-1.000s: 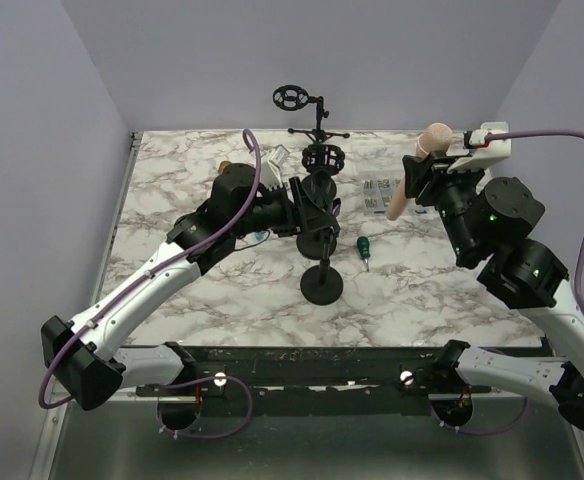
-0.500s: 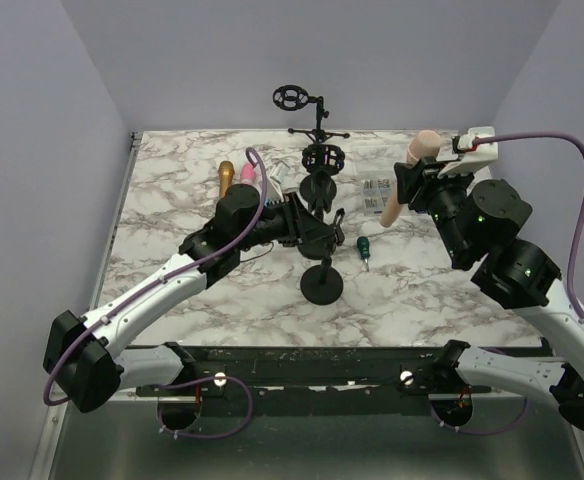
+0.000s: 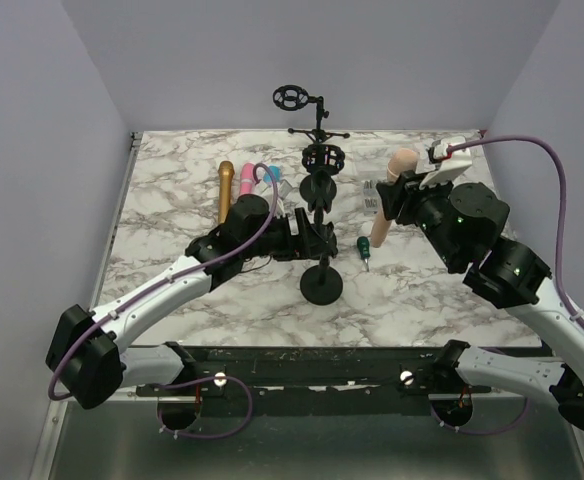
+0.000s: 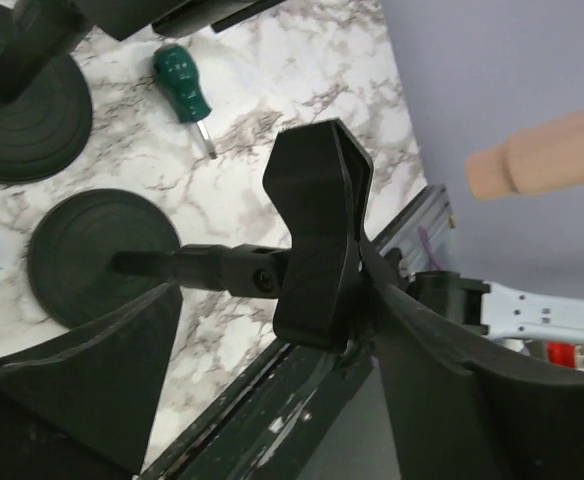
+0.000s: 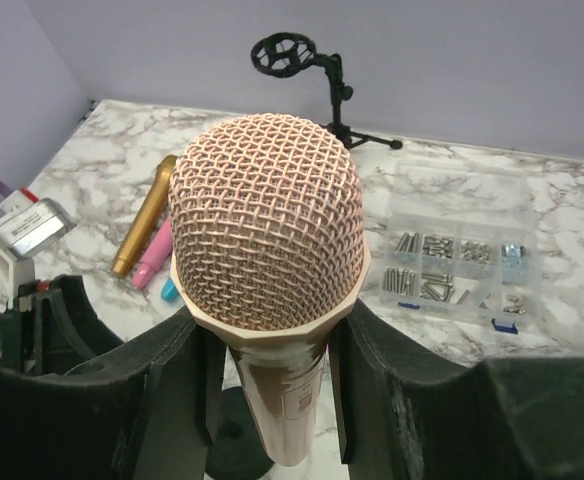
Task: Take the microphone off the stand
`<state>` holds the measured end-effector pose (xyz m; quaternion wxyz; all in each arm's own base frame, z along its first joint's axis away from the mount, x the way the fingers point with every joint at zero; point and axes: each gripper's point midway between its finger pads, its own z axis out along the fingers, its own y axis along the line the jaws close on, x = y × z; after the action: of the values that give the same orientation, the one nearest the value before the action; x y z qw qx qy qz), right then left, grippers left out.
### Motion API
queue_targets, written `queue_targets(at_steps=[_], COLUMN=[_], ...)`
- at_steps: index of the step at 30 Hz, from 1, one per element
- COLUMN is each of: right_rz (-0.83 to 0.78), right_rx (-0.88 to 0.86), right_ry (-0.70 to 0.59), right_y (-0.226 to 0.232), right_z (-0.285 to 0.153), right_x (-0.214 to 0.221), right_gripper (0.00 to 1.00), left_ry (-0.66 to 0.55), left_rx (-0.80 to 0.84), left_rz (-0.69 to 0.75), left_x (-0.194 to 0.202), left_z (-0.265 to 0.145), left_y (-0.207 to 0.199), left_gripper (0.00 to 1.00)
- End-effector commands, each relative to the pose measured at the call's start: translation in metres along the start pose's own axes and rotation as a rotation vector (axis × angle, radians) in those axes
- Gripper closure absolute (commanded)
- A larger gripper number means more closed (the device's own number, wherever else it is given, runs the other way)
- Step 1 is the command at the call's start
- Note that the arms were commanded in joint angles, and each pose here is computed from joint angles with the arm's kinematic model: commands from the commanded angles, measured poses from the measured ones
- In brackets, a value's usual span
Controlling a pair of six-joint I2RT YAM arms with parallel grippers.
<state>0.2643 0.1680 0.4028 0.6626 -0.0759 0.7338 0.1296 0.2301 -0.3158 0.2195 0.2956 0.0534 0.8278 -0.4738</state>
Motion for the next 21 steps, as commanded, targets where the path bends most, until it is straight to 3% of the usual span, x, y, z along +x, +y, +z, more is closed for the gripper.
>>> queue_targets(at_steps=[1, 6, 12, 17, 21], right_rz=[0.015, 0.066, 0.227, 0.419, 0.474], right_rx=[-0.137, -0.294, -0.521, -0.733, -0.773], right_ry=[0.076, 0.170, 0.320, 0.325, 0.337], right_y=[0.022, 0.049, 0.097, 0.138, 0.153], right_z=[-0.009, -0.023, -0.044, -0.059, -0.050], right_x=[0.019, 0.038, 0.055, 0.040, 0.042], right_gripper=[0.99, 0.99, 1.00, 0.99, 1.00], left_ry=[-0.004, -0.092, -0.155, -0.133, -0.134], left_rx=[-0.040, 0.042, 0.261, 0.379, 0.366], left_rz=[0.092, 0.196, 0.297, 0.315, 0.318], left_x=[-0.009, -0.034, -0.029, -0.005, 0.003], left_z=[-0.022, -0.059, -0.102, -0.113, -0.108], left_y=[-0.009, -0.050, -0.095, -0.117, -0.124], left_gripper=[0.16, 0.06, 0.06, 0.10, 0.20])
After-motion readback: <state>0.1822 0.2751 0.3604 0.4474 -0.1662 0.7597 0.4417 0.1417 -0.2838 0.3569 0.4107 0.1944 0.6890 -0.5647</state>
